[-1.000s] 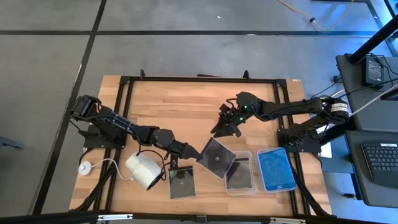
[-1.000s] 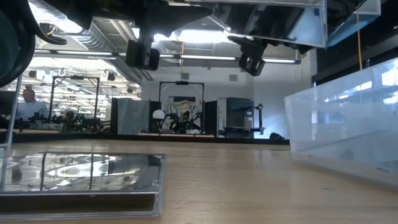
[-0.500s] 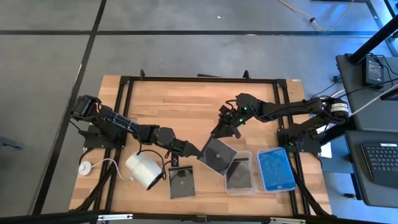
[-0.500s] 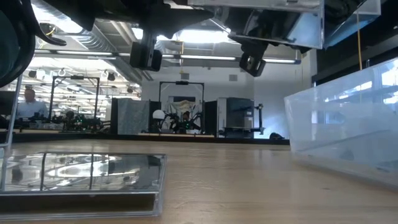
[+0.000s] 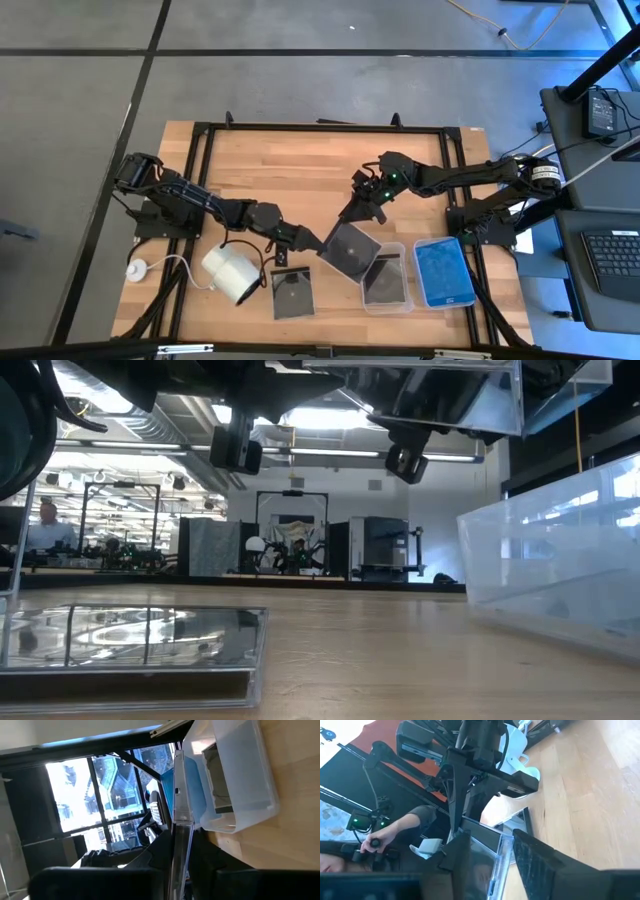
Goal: Pick & place jewel cases by type
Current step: Put the top black CD case into the left transparent bin
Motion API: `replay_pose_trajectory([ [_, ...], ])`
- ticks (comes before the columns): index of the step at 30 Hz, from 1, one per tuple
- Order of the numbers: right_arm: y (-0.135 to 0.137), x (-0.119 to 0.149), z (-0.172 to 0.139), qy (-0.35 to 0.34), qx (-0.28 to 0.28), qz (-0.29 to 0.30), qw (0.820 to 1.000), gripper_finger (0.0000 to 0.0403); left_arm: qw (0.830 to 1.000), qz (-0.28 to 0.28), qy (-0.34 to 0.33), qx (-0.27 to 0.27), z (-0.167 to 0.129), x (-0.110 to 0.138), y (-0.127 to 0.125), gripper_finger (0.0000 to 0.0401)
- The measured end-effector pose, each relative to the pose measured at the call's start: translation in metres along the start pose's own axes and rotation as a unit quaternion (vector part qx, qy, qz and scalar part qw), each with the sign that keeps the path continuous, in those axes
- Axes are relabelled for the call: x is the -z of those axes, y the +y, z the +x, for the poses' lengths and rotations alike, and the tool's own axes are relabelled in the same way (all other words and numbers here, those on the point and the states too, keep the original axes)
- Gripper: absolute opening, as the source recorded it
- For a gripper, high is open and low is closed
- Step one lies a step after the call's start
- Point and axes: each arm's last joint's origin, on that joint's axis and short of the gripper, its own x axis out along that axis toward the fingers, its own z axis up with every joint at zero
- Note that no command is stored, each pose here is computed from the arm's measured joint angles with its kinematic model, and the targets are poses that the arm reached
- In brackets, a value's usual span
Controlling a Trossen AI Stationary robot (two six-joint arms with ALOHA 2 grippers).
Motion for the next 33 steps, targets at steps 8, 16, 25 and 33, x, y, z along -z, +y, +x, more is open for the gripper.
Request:
replay_pose_trajectory([
  [8,-0.0001,0.0002,-0.0001,0.002,-0.001,0.003,1.000,0.0093,1.000,0.001,-0.001,0.000,0.0000,-0.0002,0.0002,0.0043],
  [16,0.0000,0.0004,-0.0002,0.006,-0.007,0.012,1.000,0.0059,1.000,0.002,0.003,0.003,0.0000,-0.0003,-0.0001,0.0048],
  [25,0.0006,0.0001,-0.0002,0.007,-0.012,-0.013,1.000,0.0043,1.000,-0.010,0.006,0.008,-0.0001,-0.0003,-0.0012,0.0070],
  [33,0.0005,0.0010,-0.0002,0.014,-0.015,0.004,1.000,0.0041,0.999,-0.047,0.007,0.004,-0.0001,-0.0005,-0.0005,0.0070],
])
